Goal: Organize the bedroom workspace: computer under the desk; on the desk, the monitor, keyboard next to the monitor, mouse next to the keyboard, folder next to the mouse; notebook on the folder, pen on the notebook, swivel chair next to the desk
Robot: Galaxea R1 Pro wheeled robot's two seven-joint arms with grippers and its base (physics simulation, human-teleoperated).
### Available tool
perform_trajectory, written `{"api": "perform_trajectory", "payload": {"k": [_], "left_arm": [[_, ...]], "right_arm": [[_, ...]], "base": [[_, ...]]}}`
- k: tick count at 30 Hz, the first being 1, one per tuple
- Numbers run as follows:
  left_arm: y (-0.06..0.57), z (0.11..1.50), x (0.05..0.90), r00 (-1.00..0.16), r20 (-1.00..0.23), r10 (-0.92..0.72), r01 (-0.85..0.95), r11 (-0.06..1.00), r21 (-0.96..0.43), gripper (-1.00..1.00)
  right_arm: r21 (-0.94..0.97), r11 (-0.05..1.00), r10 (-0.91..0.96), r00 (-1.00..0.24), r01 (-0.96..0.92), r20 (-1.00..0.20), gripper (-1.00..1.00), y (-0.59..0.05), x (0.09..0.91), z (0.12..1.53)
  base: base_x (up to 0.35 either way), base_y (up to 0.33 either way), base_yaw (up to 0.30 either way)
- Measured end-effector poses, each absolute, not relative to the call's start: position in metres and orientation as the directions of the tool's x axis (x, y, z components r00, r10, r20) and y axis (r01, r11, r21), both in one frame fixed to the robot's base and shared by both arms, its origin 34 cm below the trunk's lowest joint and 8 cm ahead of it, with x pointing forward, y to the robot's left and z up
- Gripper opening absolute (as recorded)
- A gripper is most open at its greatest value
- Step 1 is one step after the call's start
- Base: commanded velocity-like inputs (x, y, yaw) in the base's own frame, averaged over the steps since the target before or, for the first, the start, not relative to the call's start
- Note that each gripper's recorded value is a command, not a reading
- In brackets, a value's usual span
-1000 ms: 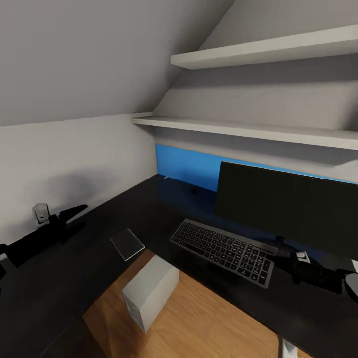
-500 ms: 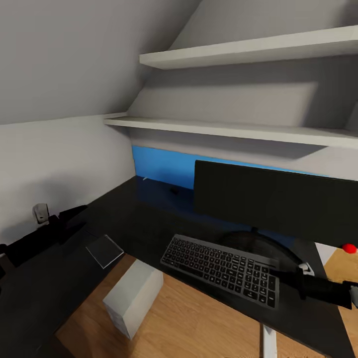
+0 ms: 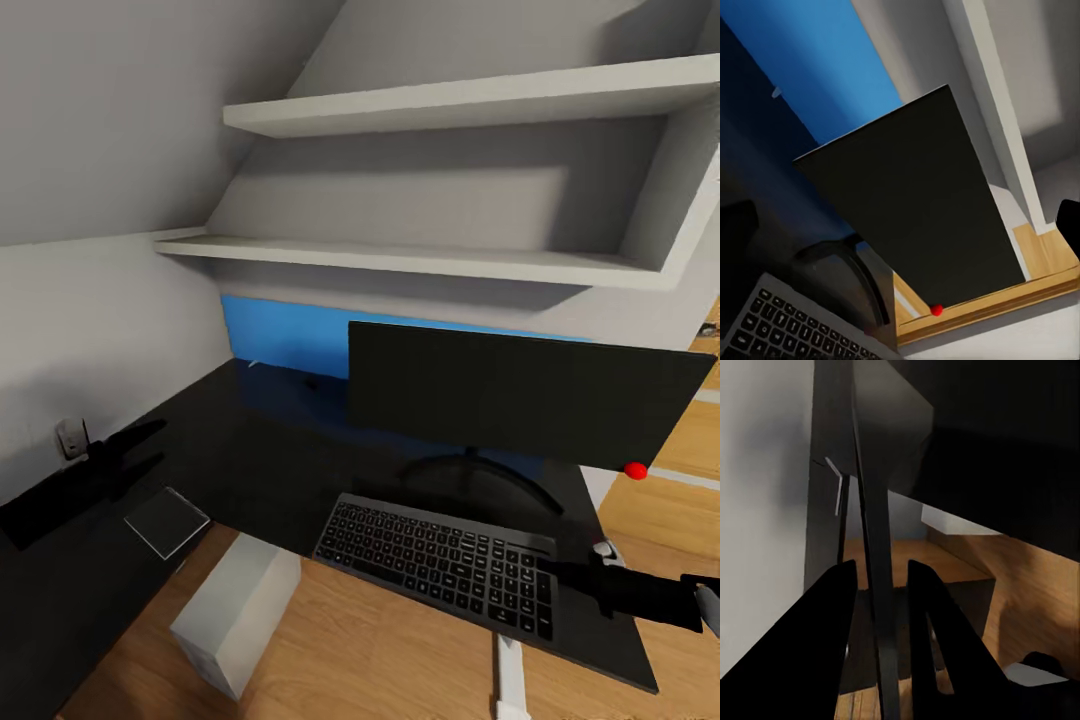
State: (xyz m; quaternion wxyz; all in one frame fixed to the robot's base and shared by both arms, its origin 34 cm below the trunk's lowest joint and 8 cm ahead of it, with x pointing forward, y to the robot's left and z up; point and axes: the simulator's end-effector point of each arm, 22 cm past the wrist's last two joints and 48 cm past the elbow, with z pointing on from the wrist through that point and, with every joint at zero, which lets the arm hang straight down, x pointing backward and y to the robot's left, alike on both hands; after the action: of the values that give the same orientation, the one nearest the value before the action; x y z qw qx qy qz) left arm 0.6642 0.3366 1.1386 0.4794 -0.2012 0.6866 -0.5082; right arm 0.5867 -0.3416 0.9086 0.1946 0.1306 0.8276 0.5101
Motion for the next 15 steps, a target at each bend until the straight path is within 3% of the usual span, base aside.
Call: {"api": "perform_trajectory", "payload": {"k": [3, 12, 15], "left_arm": [[0.340, 1.137, 0.663, -0.453, -0.449, -0.770, 0.206, 0.400, -0.893, 1.00], [0.343, 1.138, 0.661, -0.449, -0.450, -0.772, 0.207, 0.399, -0.893, 1.00], [0.342, 1.140, 0.657, -0.449, -0.446, -0.774, 0.223, 0.386, -0.895, 1.00]], "right_arm": [[0.935, 0.351, 0.422, -0.881, -0.057, -0.212, -1.00, -0.333, 0.590, 0.936], [0.939, 0.330, 0.411, -0.882, -0.094, -0.233, -1.00, -0.330, 0.590, 0.944], [0.940, 0.327, 0.409, -0.882, -0.095, -0.232, -1.00, -0.329, 0.590, 0.945]], "base": [[0.000, 0.000, -0.014], [0.000, -0.002, -0.003], [0.000, -0.173, 0.000]]}}
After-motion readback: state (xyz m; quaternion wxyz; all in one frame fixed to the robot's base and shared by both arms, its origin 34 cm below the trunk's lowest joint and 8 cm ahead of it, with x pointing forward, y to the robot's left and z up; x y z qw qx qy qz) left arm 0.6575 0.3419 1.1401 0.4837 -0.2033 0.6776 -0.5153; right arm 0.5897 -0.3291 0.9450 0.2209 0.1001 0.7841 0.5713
